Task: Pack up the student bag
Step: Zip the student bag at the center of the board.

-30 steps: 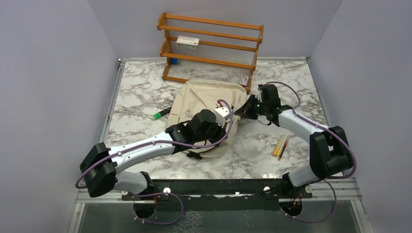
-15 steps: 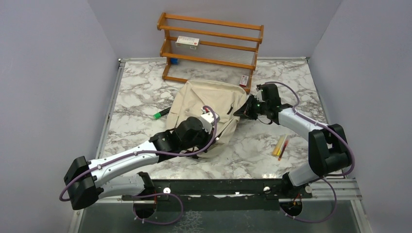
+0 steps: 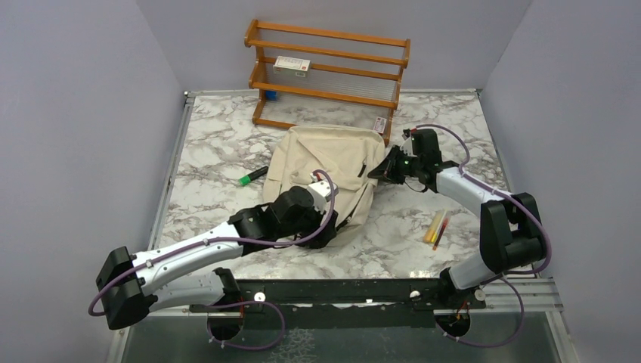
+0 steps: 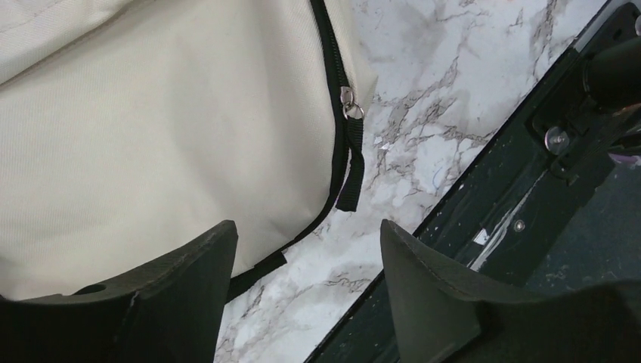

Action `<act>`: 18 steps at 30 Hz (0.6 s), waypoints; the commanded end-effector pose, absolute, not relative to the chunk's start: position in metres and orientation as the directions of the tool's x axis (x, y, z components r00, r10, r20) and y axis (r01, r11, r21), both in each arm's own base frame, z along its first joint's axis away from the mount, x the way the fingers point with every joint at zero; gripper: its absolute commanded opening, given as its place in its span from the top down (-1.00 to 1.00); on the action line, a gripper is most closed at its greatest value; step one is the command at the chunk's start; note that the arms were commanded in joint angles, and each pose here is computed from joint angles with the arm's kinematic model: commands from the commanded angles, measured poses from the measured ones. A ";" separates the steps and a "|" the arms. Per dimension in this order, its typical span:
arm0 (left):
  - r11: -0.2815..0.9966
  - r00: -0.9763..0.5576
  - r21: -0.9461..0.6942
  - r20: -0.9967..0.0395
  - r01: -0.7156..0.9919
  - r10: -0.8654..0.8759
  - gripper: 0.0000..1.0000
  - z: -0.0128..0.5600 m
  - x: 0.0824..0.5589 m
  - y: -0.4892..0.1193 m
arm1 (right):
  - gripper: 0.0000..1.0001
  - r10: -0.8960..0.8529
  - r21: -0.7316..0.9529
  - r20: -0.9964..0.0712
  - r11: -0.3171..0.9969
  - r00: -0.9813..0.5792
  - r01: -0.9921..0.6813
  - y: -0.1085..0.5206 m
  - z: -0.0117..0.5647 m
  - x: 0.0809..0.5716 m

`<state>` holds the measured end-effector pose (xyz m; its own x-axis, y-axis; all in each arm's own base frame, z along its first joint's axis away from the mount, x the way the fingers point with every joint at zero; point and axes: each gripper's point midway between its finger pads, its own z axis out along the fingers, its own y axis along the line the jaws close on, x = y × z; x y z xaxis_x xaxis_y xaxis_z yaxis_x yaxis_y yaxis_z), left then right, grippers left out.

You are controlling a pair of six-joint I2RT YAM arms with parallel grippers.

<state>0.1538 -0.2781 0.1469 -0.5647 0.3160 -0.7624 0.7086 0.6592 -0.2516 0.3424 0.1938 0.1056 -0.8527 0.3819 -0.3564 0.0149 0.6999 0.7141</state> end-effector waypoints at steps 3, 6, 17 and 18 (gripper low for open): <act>0.654 -0.515 -0.176 -0.773 0.736 0.371 -0.65 0.139 0.160 -0.278 | 0.97 0.373 0.724 -0.400 0.688 -0.837 -0.039 0.194 0.116 0.346; 0.638 -0.485 -0.121 -0.758 0.761 0.435 -0.74 0.127 0.162 -0.284 | 0.96 0.372 0.725 -0.402 0.688 -0.837 -0.042 0.194 0.116 0.345; 0.692 -0.399 0.157 -0.719 0.704 0.569 -0.32 0.107 0.190 -0.264 | 0.94 0.359 0.724 -0.403 0.687 -0.842 -0.054 0.194 0.121 0.342; 0.696 -0.397 0.164 -0.720 0.699 0.569 -0.18 0.111 0.191 -0.264 | 0.93 0.358 0.721 -0.410 0.690 -0.839 -0.058 0.194 0.122 0.342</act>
<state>0.1673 -0.2705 0.0925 -0.4497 0.5597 -0.6961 0.7544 0.6553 0.0396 0.3411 0.1934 0.1043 -0.8539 0.3732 -0.3627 0.0055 0.7034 0.7108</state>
